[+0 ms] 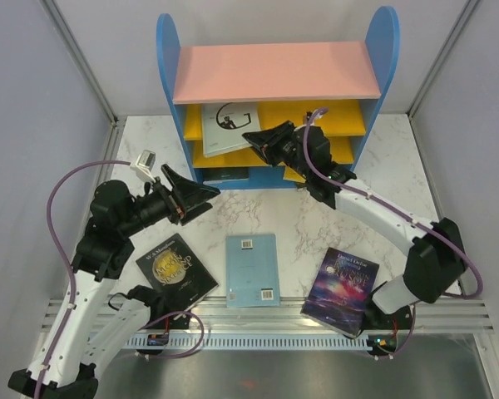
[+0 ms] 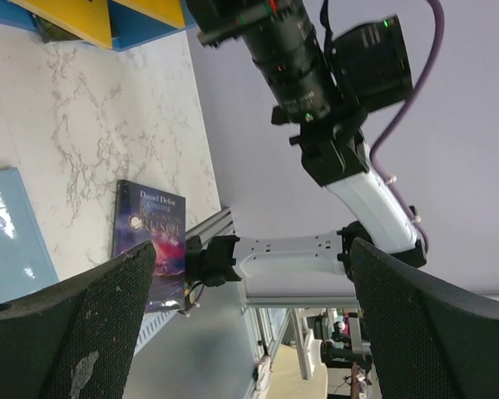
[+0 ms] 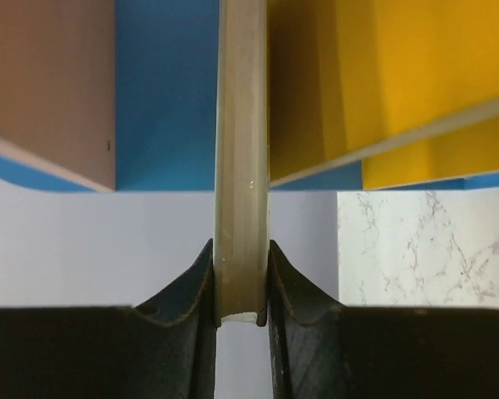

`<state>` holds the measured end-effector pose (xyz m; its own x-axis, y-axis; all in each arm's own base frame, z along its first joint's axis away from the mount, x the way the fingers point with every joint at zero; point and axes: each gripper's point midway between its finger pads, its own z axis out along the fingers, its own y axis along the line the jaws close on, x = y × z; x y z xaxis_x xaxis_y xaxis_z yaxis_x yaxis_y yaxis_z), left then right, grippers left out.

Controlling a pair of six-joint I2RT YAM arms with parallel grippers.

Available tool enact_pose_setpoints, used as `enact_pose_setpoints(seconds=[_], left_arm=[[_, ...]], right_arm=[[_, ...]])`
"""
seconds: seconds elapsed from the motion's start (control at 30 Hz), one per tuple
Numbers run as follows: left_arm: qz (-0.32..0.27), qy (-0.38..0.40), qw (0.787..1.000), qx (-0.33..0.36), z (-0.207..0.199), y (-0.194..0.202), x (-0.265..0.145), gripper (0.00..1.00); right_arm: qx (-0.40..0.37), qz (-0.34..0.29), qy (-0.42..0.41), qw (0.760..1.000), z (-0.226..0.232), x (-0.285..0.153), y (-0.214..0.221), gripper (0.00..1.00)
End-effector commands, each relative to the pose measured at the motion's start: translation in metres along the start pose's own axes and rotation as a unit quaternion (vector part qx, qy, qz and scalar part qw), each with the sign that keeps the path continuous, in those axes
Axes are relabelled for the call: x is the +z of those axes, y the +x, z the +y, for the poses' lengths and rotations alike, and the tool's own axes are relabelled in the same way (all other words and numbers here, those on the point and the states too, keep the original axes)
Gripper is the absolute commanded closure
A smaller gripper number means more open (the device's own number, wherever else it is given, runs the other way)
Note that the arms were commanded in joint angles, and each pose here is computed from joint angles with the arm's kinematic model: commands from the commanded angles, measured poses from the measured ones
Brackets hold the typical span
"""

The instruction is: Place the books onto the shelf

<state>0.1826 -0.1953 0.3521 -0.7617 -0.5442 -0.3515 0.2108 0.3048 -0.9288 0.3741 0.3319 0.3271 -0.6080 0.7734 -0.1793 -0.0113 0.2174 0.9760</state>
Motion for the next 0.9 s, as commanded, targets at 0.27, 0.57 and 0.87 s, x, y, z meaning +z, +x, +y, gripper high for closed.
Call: enact_pose_setpoints(seconds=[0.27,0.57,0.87], left_arm=[[-0.006,-0.024,0.999,0.044,-0.004,0.004,-0.02,0.0],[0.002,-0.043,0.999,0.032,0.011,0.004,-0.012,0.0],[-0.002,-0.063,0.998,0.027,0.023,0.006,-0.013,0.0]], right_arm=[[0.042,0.019,-0.105,0.993,0.061,0.027,0.006,0.05],[0.045,0.041,-0.058,0.996,0.012,-0.022,0.02,0.02],[0.025,0.037,-0.036,0.998,0.0,-0.029,0.02,0.46]])
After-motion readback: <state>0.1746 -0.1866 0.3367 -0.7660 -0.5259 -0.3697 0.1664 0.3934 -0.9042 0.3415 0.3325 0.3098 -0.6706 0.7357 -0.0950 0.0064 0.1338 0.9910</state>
